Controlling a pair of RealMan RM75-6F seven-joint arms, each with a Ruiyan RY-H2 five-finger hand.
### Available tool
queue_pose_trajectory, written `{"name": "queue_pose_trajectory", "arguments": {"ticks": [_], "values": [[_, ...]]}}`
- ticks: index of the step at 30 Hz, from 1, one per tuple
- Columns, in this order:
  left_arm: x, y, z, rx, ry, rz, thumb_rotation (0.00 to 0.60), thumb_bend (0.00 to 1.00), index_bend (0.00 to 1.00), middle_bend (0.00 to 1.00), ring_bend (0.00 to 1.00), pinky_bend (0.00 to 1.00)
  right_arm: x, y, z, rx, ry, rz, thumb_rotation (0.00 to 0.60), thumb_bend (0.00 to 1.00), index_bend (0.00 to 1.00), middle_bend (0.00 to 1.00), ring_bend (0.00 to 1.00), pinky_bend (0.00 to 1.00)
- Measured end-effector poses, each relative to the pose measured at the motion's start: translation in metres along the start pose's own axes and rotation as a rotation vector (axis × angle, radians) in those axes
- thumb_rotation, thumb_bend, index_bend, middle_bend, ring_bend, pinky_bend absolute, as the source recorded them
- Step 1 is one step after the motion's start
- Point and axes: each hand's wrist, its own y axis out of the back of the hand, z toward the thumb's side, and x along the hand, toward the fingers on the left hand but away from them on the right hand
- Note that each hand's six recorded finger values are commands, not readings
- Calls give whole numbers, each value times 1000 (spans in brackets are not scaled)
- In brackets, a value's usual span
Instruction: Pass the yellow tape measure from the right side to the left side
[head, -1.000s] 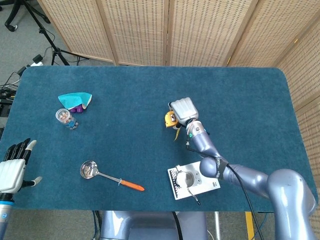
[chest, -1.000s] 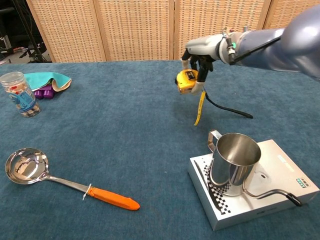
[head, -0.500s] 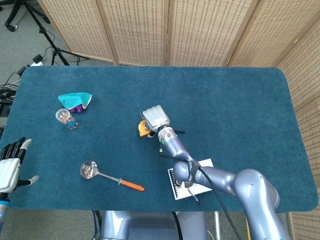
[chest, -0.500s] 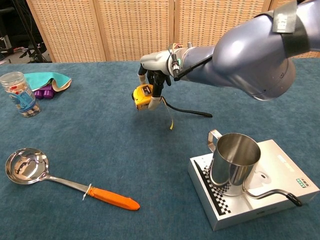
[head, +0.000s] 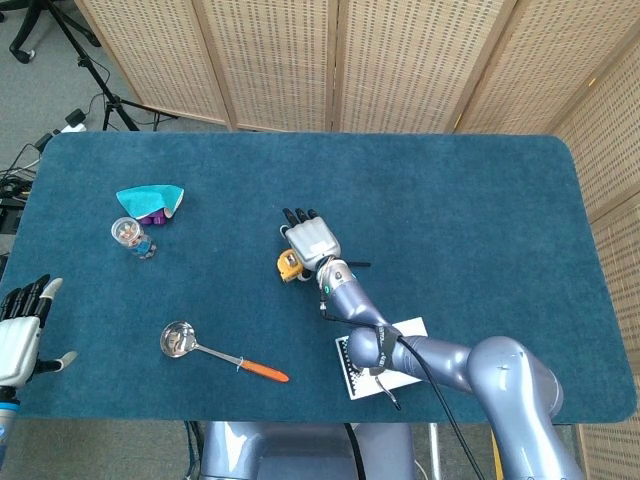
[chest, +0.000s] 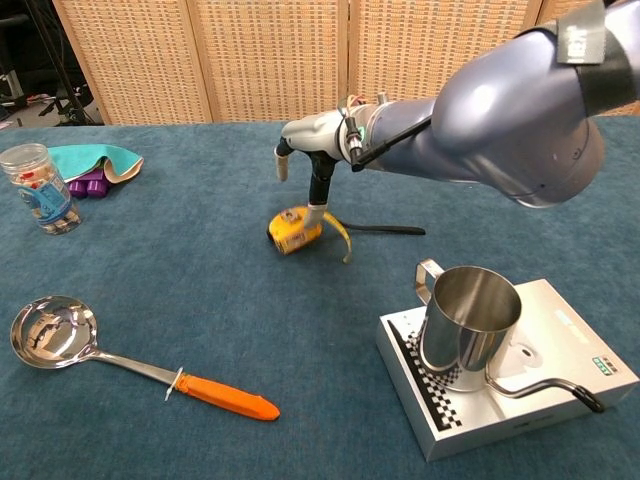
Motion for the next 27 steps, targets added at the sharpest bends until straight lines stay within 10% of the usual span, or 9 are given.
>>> {"name": "queue_pose_trajectory", "arguments": {"ticks": [18,27], "values": [[-2,-4,4,2,-8,-16,600,65,0,0,0,0,42,8,-44,20,-52,-11,600,156,153,0,0,36],[-4,-4,11,28,-16,-7,600,65,0,0,0,0,120,23,-106,6,-81,-160,600,156,153,0,0,36]]}}
